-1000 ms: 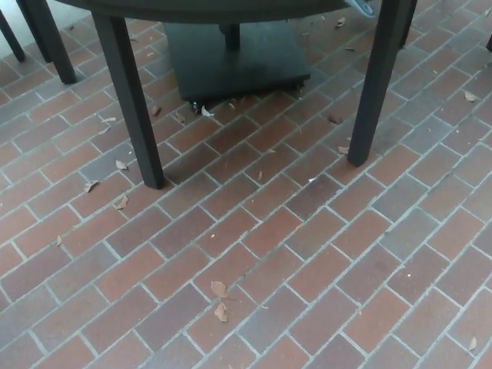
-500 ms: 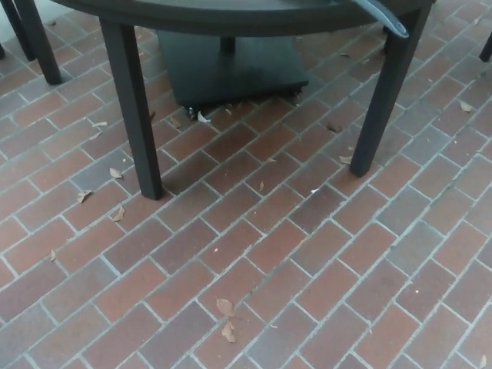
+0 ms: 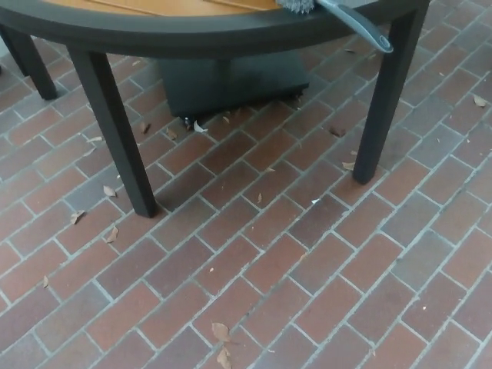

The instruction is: The robot walks towards a desk kept outside and uses its right hand to up pick up the grey duster kept on it and uses it to clean the table by swiping it twice

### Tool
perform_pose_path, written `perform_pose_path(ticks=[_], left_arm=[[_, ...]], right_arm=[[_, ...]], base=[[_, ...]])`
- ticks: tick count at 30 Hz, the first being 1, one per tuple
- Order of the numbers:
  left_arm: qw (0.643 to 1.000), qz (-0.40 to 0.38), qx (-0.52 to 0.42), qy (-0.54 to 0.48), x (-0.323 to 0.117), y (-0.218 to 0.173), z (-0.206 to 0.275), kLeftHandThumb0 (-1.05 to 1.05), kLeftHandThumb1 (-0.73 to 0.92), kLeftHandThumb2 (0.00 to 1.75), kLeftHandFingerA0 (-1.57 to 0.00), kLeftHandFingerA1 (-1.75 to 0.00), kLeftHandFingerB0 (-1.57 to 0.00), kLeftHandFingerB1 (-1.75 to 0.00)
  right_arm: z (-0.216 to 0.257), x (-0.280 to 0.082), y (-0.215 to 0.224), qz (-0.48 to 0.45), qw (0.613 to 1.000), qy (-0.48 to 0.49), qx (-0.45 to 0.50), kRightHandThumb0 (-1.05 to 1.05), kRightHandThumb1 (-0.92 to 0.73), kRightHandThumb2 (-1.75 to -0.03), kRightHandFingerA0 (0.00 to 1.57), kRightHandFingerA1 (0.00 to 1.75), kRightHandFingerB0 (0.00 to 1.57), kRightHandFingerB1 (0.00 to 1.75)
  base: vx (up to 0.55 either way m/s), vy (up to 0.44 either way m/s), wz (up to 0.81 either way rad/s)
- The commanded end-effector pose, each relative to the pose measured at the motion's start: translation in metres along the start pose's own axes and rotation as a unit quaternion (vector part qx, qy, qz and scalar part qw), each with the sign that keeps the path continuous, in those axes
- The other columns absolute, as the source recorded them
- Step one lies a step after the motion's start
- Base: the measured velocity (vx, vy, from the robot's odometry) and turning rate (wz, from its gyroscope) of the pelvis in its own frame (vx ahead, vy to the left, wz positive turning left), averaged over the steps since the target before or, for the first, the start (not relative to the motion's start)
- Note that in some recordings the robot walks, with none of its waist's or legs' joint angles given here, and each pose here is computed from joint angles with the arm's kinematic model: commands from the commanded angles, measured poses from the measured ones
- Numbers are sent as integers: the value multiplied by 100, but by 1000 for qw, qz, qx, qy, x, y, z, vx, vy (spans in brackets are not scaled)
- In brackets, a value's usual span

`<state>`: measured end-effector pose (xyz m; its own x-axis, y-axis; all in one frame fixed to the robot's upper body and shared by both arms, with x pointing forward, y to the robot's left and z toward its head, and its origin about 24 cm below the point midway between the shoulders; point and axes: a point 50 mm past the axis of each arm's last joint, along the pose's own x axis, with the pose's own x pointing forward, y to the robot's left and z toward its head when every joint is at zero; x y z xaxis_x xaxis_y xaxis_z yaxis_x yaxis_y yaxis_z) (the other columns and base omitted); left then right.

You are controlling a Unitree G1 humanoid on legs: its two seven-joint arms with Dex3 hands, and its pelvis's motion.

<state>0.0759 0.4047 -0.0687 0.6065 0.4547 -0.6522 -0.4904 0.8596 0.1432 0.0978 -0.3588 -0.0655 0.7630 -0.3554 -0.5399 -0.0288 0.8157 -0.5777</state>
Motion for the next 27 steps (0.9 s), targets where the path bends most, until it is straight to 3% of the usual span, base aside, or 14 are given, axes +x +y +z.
perform_pose_path(ticks=[1, 8, 9, 10, 11, 12, 27], left_arm=[[1000, 10, 12, -15, -2, 6, 4, -48, 35, 67, -37, -47, -33, -42], [1000, 13, 10, -16, -4, 9, 3, -53, 34, 69, -39, -49, -33, -42], [1000, 12, 8, -17, -4, 9, 3, -53, 35, 69, -38, -48, -34, -43], [1000, 12, 7, -17, -4, 9, 3, -53, 35, 69, -38, -48, -34, -43], [1000, 15, 10, -16, -4, 9, 2, -53, 35, 69, -39, -49, -33, -43], [1000, 16, 9, -16, -5, 9, 1, -50, 35, 68, -39, -49, -35, -43], [1000, 16, 3, -10, -4, 10, 3, -51, 35, 68, -37, -47, -32, -42]], right_arm=[[1, 1, -1, -10, 1000, -3, 9, -69, -43, -83, 0, 16, 0, 17], [3, 4, -2, -10, 1000, -9, 6, -65, -41, -82, 0, 18, 0, 18], [3, 4, -1, -10, 1000, -7, 8, -60, -54, -57, 0, 18, 0, 19], [3, 4, -1, -10, 1000, -7, 8, -60, -54, -57, 0, 18, 0, 19], [2, 5, -2, -10, 1000, -3, 5, -68, -42, -81, 0, 14, 0, 15], [3, 5, -2, -10, 1000, -2, 3, -69, -43, -83, 0, 15, 0, 16], [0, 2, 2, -4, 1000, -3, 8, -70, -43, -83, 0, 15, 0, 16]], base=[[169, 98, -20], [271, 262, -15], [199, 241, 6], [181, 179, 4], [151, 158, 2], [143, 141, 12], [132, -25, 1]])
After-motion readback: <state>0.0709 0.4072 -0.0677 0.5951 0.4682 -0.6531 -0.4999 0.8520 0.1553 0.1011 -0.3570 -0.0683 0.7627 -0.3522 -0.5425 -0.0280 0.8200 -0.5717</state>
